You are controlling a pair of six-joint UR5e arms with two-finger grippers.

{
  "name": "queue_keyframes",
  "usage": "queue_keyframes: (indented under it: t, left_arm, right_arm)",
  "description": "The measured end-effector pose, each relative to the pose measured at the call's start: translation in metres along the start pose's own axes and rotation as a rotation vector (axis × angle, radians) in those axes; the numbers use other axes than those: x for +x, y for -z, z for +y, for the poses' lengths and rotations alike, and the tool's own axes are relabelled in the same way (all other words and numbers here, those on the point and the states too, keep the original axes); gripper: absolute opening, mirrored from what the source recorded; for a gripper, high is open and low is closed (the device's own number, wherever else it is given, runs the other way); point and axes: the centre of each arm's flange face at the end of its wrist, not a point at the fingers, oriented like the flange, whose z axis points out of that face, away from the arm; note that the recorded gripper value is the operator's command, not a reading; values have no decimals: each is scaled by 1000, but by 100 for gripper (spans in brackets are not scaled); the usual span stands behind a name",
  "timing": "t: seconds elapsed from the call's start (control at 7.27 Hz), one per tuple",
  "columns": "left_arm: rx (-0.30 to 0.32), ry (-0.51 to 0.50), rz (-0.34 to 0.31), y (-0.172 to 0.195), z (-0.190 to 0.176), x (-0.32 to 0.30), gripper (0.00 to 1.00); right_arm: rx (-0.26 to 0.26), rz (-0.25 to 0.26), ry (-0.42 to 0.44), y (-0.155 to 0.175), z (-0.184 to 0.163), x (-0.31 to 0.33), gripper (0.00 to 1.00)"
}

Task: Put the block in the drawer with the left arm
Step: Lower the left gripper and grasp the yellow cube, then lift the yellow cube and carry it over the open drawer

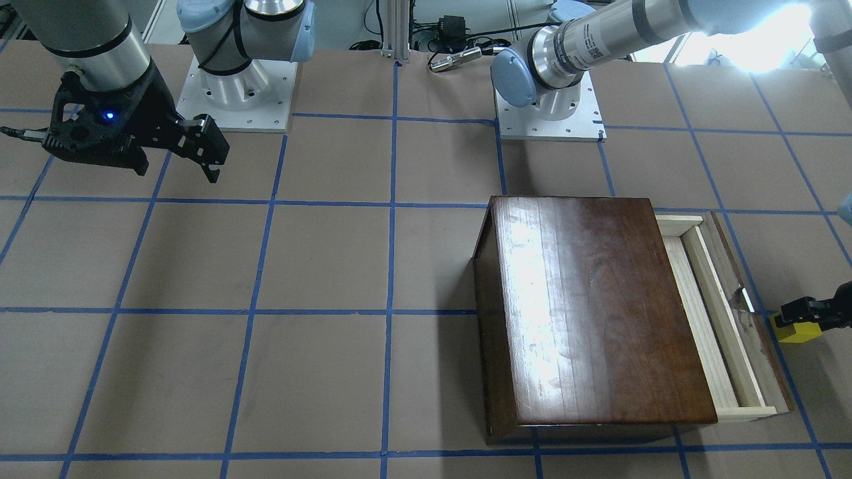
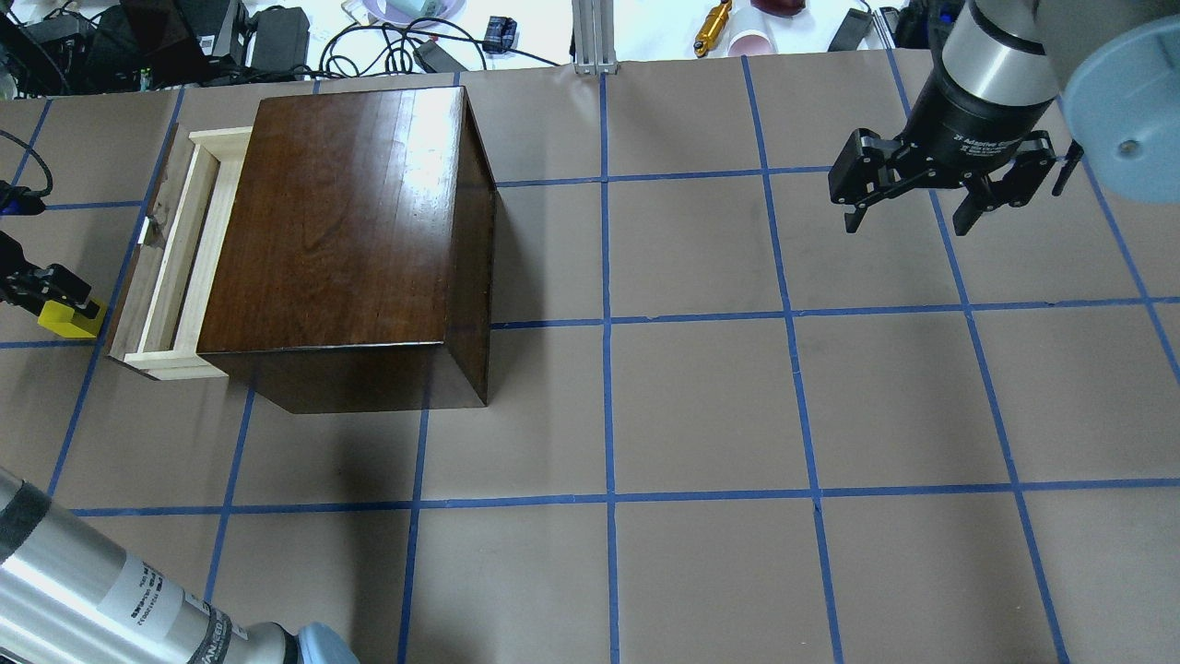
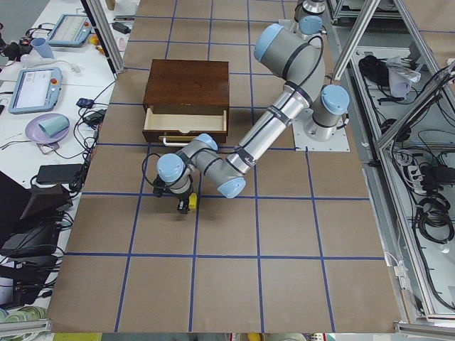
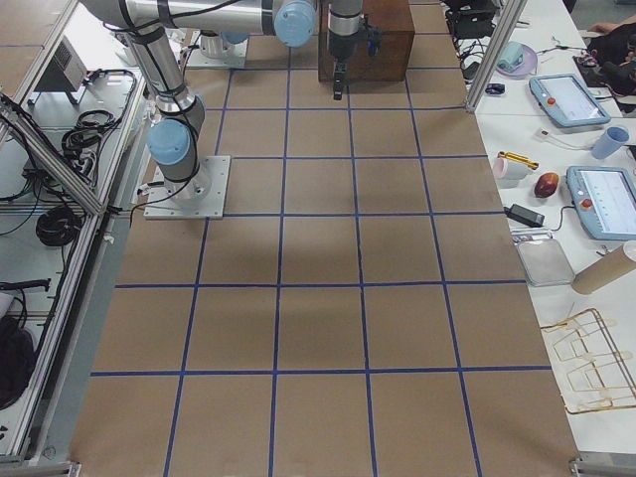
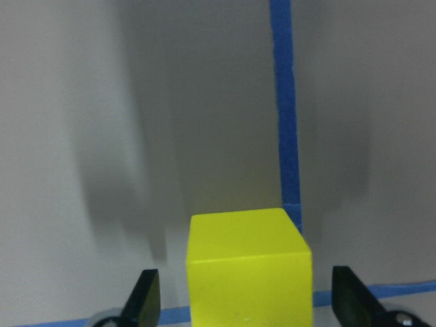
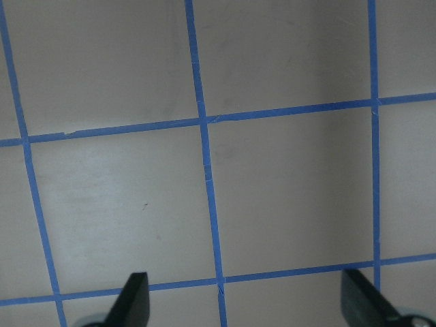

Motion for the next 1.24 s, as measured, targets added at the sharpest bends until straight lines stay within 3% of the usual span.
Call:
queue_keyframes:
  t: [0.28,0.83,1.24]
  left_arm:
    - [-2,-2,2,-1,0,0,38]
    - [-1,-4,-1,6,2,2,37]
    - [0,0,-17,50,12,8,37]
  right_arm:
    - [0,0,0,0,0,0,100]
    - [0,1,0,0,0,0,100]
    - [0,0,0,0,0,0,100]
